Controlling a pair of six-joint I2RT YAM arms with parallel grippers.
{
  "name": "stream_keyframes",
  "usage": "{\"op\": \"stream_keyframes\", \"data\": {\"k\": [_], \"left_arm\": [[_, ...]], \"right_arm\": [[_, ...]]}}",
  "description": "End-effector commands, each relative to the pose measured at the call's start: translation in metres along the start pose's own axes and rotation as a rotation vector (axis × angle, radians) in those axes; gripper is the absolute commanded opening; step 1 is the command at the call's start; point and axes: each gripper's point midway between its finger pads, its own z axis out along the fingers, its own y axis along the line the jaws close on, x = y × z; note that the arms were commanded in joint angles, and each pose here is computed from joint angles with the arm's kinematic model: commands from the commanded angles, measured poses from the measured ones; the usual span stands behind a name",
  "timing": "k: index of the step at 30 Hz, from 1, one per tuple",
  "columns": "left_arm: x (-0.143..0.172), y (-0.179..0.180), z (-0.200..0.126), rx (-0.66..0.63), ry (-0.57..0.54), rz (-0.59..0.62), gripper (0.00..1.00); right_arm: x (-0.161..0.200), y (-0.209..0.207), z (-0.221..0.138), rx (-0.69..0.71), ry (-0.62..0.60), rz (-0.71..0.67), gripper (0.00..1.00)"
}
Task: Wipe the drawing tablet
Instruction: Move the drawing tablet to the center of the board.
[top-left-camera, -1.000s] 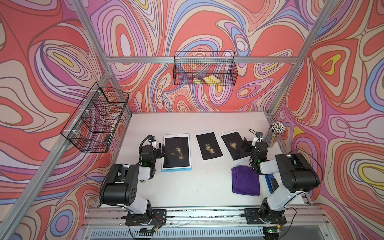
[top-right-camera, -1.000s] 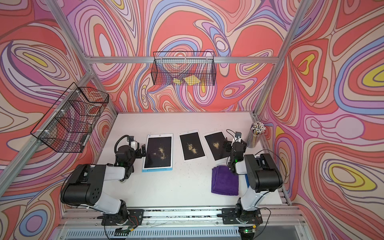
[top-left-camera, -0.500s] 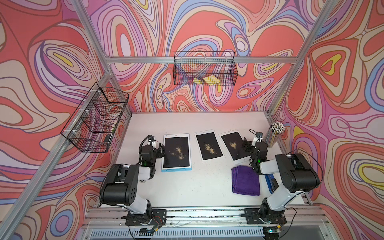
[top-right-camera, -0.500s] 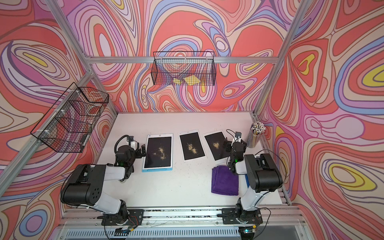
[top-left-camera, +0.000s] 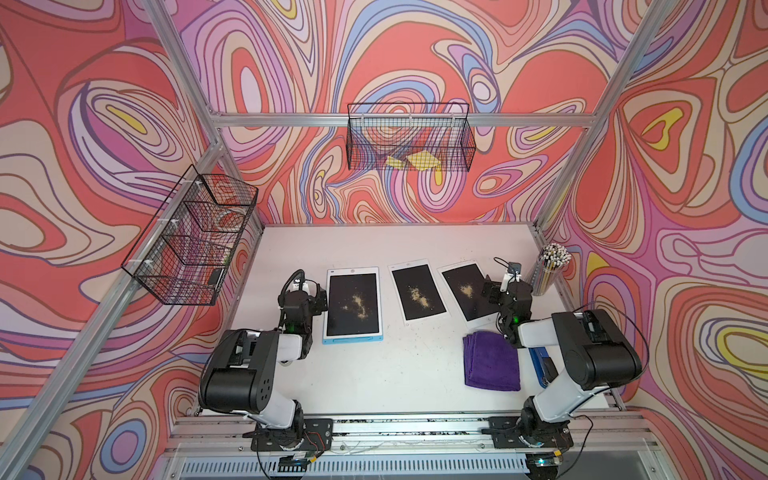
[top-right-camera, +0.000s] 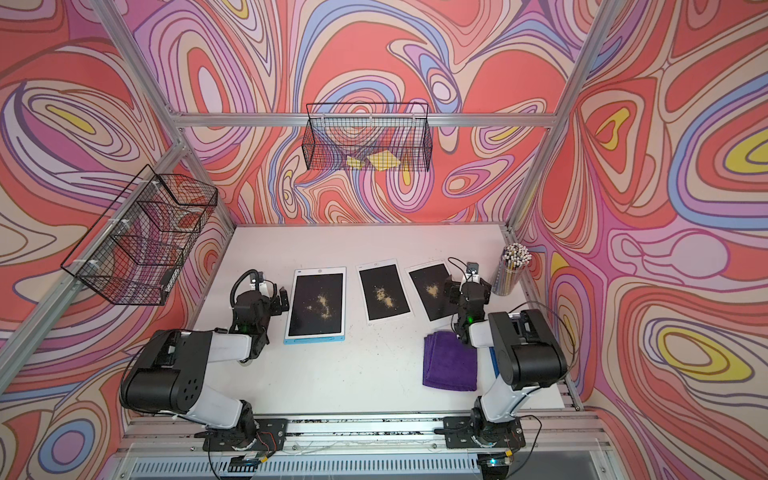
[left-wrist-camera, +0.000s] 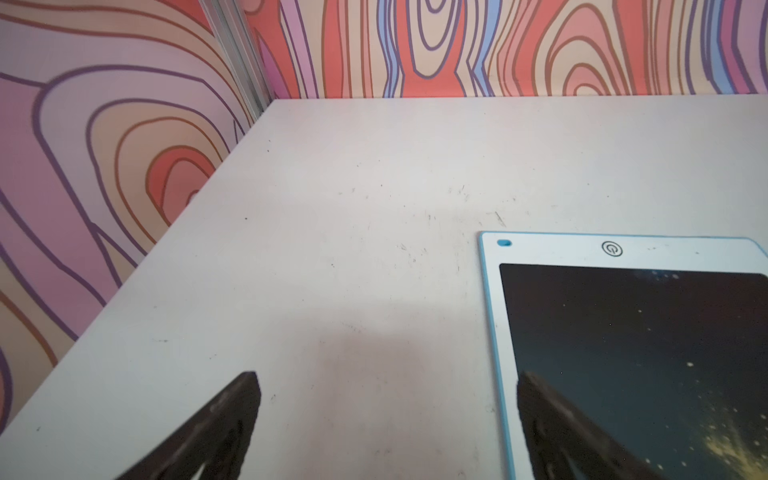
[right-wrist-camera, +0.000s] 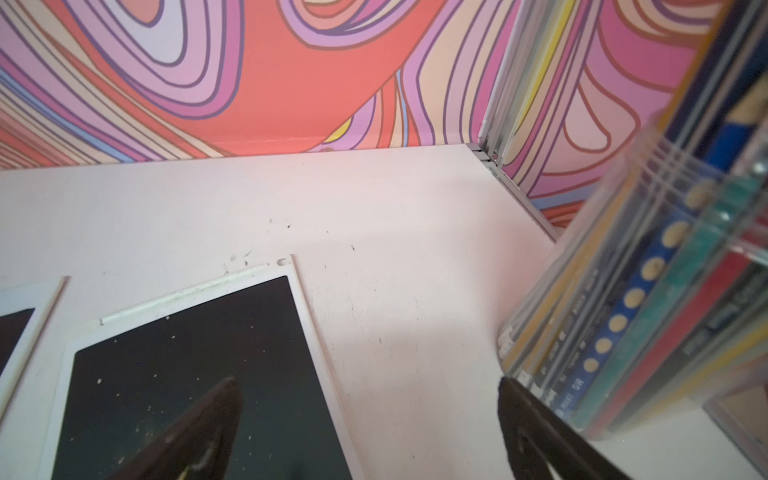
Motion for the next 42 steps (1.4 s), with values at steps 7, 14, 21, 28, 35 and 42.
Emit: {"op": "stream_keyframes", "data": {"k": [7,14,21,28,35,42], "left_arm": [[-0.011,0.006,-0.009,-0.062,-0.071,0.011,0.99],[-0.016,0.007,-0.012,-0.064,-0.080,0.014,0.99],[-0.072,-0.001,-0.035,-0.059,-0.103,-0.013,0.99],[-0.092,0.005,-0.046,-0.106,0.050,-0.249,0.99],[-0.047,-0.034,-0.036,0.026,0.321,-0.464,0.99],[-0.018,-0.018,-0.037,-0.026,0.419,-0.582,0.99]], "right_arm": [[-0.095,0.074,0.001,-0.060,0.288,0.038,0.99],[-0.105,0.176,-0.011,-0.418,0.387,0.086,0.98],[-0.072,0.254,-0.020,-0.658,0.534,0.152,0.99],[-0.042,0.312,-0.038,-0.645,0.563,0.042,0.98],[-0.008,0.361,-0.075,-0.747,0.675,0.052,0.94],[0.020,0.376,-0.088,-0.812,0.802,0.138,0.82]]}}
